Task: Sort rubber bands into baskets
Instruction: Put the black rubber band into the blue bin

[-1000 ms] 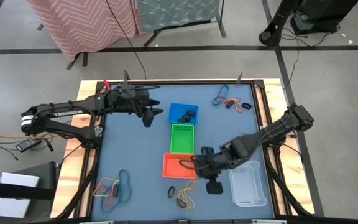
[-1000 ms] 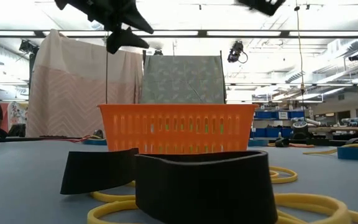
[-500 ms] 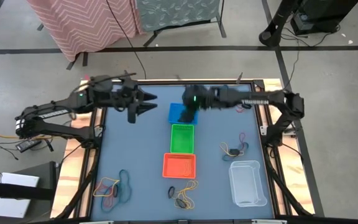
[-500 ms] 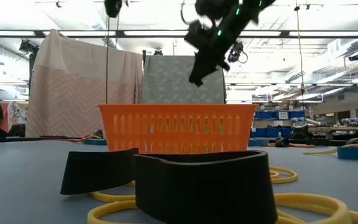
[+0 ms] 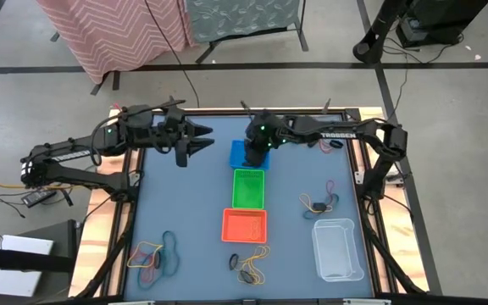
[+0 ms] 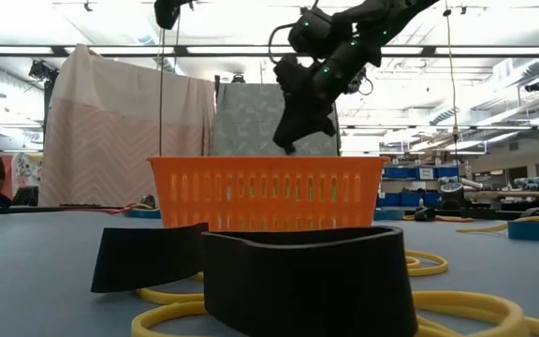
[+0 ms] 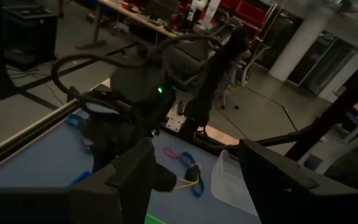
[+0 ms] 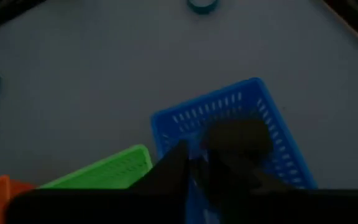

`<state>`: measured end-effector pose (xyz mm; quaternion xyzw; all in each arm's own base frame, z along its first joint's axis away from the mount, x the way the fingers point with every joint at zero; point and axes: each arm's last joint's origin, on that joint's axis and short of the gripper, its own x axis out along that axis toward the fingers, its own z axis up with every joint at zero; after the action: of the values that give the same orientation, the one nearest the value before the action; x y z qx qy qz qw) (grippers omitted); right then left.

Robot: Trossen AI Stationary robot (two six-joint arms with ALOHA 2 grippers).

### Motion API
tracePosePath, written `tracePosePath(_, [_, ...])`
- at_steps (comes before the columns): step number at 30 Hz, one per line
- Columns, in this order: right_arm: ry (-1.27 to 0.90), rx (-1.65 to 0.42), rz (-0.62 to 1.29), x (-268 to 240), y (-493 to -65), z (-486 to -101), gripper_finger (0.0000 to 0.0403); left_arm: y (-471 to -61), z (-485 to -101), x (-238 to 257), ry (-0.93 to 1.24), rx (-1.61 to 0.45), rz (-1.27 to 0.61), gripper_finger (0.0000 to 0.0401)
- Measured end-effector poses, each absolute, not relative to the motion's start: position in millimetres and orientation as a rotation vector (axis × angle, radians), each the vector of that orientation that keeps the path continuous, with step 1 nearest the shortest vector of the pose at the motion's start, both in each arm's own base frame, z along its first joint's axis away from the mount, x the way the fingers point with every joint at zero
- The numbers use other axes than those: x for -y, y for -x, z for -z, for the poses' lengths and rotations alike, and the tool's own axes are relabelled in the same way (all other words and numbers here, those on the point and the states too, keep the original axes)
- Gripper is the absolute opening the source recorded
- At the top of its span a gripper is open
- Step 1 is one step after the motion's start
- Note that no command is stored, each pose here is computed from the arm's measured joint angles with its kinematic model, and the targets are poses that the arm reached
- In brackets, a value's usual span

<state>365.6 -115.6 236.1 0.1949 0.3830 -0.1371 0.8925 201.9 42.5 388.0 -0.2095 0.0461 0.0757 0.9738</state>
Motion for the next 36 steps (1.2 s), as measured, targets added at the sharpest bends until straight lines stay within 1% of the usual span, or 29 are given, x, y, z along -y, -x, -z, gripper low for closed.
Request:
tracePosePath(4, [-0.433, -0.820, 0.337, 111.3, -370.1, -226.1, 0.0167, -204.4, -386.7, -43.2, 0.425, -0.096, -0.161, 0.0232])
tracePosePath(6, [-0.414, -0.827, 0.366, 111.2, -370.1, -224.9, 0.0213, -204.7, -385.2, -43.4, 0.431, -0.107, -0.165, 0.0232])
tracePosePath(9, [-0.419, -0.825, 0.351, 111.0, -368.4, -227.9, 0.0273, -204.3, -385.6, -43.3, 0.438, -0.103, -0.165, 0.0232])
tracePosePath(11, [-0.449, -0.843, 0.311, 111.0, -363.6, -231.7, 0.0304, -204.4, -385.3, -43.3, 0.438, -0.106, -0.166, 0.0232])
tracePosePath(13, [-0.481, -0.894, 0.281, 108.6, -354.2, -237.1, 0.0322, -204.4, -384.9, -43.3, 0.439, -0.110, -0.166, 0.0232])
tracePosePath(16, [-0.474, -1.037, 0.272, 97.1, -331.7, -247.4, 0.0327, -204.3, -384.7, -43.3, 0.424, -0.113, -0.166, 0.0232])
tracePosePath(20, [-0.413, -1.236, 0.260, 68.6, -296.8, -255.1, 0.0313, -208.8, -381.2, -44.3, 0.419, -0.131, -0.169, 0.0232])
tracePosePath(24, [-0.431, -1.343, 0.250, 35.6, -254.9, -245.7, 0.0292, -217.8, -373.5, -46.3, 0.424, -0.172, -0.176, 0.0232])
tracePosePath(26, [-0.441, -1.381, 0.301, 22.4, -230.0, -236.3, 0.0282, -223.0, -369.4, -47.4, 0.426, -0.191, -0.180, 0.0232])
tracePosePath(27, [-0.450, -1.383, 0.352, 19.1, -218.5, -231.7, 0.0277, -225.9, -367.4, -48.1, 0.426, -0.200, -0.182, 0.0232])
tracePosePath(29, [-0.495, -1.336, 0.522, 21.1, -200.1, -227.6, 0.0267, -232.1, -364.2, -49.6, 0.427, -0.204, -0.183, 0.0232])
tracePosePath(33, [-0.620, -1.101, 0.968, 48.8, -175.8, -232.5, 0.0253, -244.3, -360.8, -52.5, 0.426, -0.180, -0.179, 0.0232])
tracePosePath(36, [-0.687, -0.948, 1.207, 82.2, -164.2, -237.0, 0.0246, -253.4, -358.8, -54.5, 0.432, -0.155, -0.174, 0.0232])
